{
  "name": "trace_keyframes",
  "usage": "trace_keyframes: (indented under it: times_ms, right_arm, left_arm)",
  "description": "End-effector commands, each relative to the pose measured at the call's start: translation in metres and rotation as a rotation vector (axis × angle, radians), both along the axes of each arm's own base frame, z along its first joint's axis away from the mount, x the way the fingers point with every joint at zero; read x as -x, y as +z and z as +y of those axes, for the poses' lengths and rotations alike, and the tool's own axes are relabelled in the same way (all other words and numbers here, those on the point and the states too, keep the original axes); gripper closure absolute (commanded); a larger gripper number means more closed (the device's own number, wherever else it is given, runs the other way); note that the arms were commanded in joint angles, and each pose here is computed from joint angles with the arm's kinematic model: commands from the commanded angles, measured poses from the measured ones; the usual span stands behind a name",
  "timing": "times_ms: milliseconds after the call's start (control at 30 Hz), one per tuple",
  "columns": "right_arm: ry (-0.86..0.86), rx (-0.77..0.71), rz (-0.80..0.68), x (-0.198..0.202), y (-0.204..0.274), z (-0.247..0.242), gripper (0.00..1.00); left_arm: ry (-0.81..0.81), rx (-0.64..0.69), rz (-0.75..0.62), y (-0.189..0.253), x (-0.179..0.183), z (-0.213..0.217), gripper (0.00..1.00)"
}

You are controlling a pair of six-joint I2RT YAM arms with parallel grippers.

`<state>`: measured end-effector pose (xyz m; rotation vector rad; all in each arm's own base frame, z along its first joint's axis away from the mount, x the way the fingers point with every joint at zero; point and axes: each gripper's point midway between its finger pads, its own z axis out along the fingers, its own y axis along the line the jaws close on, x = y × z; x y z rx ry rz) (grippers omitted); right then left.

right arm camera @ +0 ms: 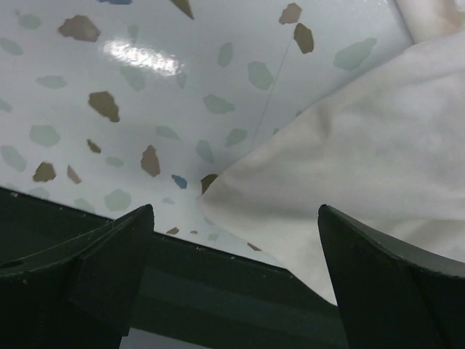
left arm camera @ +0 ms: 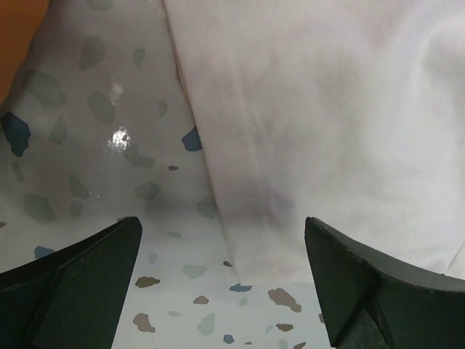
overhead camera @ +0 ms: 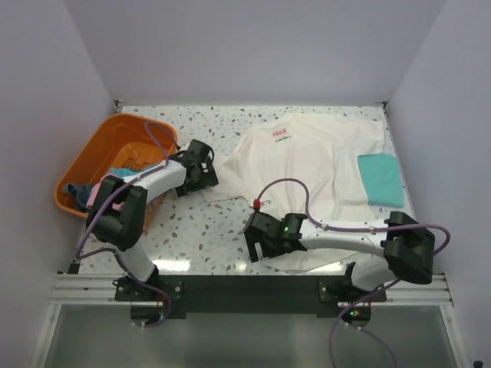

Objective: Fold and stack the t-shirts
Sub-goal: Flatten the tshirt out

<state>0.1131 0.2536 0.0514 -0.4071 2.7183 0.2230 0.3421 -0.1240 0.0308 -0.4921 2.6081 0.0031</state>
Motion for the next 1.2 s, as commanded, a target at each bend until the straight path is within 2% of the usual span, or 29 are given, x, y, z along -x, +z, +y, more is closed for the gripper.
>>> trace_keyframes:
  times_ms: [0, 100, 133, 200, 233, 300, 333, 400, 433, 533, 667, 833, 867, 900, 967, 1033, 1067, 1100, 1167]
  right_arm:
    - [-0.183, 0.017, -0.034, -0.013, -0.006, -0.002, 0.01]
    - [-0.274, 0.064, 0.001, -0.008, -0.023, -0.025, 0.01]
    - [-0.316, 0.072, 0.012, -0.01, -0.028, -0.034, 0.01]
    - [-0.359, 0.05, 0.053, -0.006, -0.035, -0.048, 0.01]
    - [-0.406, 0.038, 0.068, -0.012, -0.037, -0.057, 0.01]
    - [-0.47, 0.013, 0.08, -0.018, -0.038, -0.076, 0.01]
    - [-0.491, 0.01, 0.071, -0.02, -0.036, -0.082, 0.01]
    - [-0.533, 0.032, 0.033, -0.028, -0.029, -0.102, 0.01]
    - [-0.544, 0.041, 0.021, -0.03, -0.026, -0.109, 0.01]
    - [-0.597, 0.09, -0.007, -0.039, -0.02, -0.137, 0.01]
    - [-0.625, 0.137, -0.02, -0.051, -0.02, -0.161, 0.01]
    - [-0.678, 0.137, -0.045, -0.078, -0.018, -0.177, 0.01]
    - [-0.655, 0.129, -0.038, -0.082, -0.018, -0.174, 0.01]
    - [-0.642, 0.107, -0.045, -0.088, -0.012, -0.168, 0.01]
    - [-0.598, 0.063, -0.056, -0.096, -0.006, -0.158, 0.01]
    - [-0.568, 0.017, -0.062, -0.098, 0.004, -0.149, 0.01]
    - [-0.555, -0.015, -0.077, -0.1, 0.014, -0.146, 0.01]
    - [-0.55, -0.026, -0.084, -0.098, 0.02, -0.145, 0.01]
    - [-0.546, -0.029, -0.082, -0.091, 0.028, -0.148, 0.02]
  left_arm:
    - [0.002, 0.065, -0.085, 0.016, -0.018, -0.012, 0.0]
    - [-0.008, 0.059, -0.063, 0.007, -0.011, -0.01, 0.01]
    - [-0.024, 0.058, -0.039, 0.0, -0.006, -0.012, 0.14]
    - [-0.063, 0.085, -0.006, -0.013, 0.005, -0.021, 0.31]
    - [-0.073, 0.08, 0.014, -0.02, 0.011, -0.023, 0.49]
    - [-0.088, 0.068, 0.059, -0.035, 0.028, -0.03, 0.6]
    - [-0.09, 0.069, 0.078, -0.04, 0.035, -0.032, 0.79]
    - [-0.109, 0.086, 0.131, -0.053, 0.054, -0.042, 0.95]
    - [-0.109, 0.092, 0.146, -0.057, 0.062, -0.045, 1.0]
    - [-0.138, 0.142, 0.188, -0.063, 0.096, -0.063, 1.0]
    - [-0.215, 0.224, 0.25, -0.064, 0.154, -0.099, 1.0]
    - [-0.304, 0.274, 0.241, -0.045, 0.194, -0.132, 0.98]
    - [-0.335, 0.276, 0.243, -0.04, 0.202, -0.14, 0.92]
    - [-0.35, 0.285, 0.229, -0.033, 0.203, -0.145, 0.78]
    - [-0.379, 0.275, 0.2, -0.02, 0.205, -0.152, 0.57]
    - [-0.403, 0.27, 0.159, 0.001, 0.202, -0.156, 0.33]
    - [-0.4, 0.266, 0.118, 0.013, 0.196, -0.154, 0.11]
    - [-0.393, 0.258, 0.096, 0.021, 0.193, -0.151, 0.01]
    - [-0.368, 0.194, 0.047, 0.033, 0.185, -0.135, 0.0]
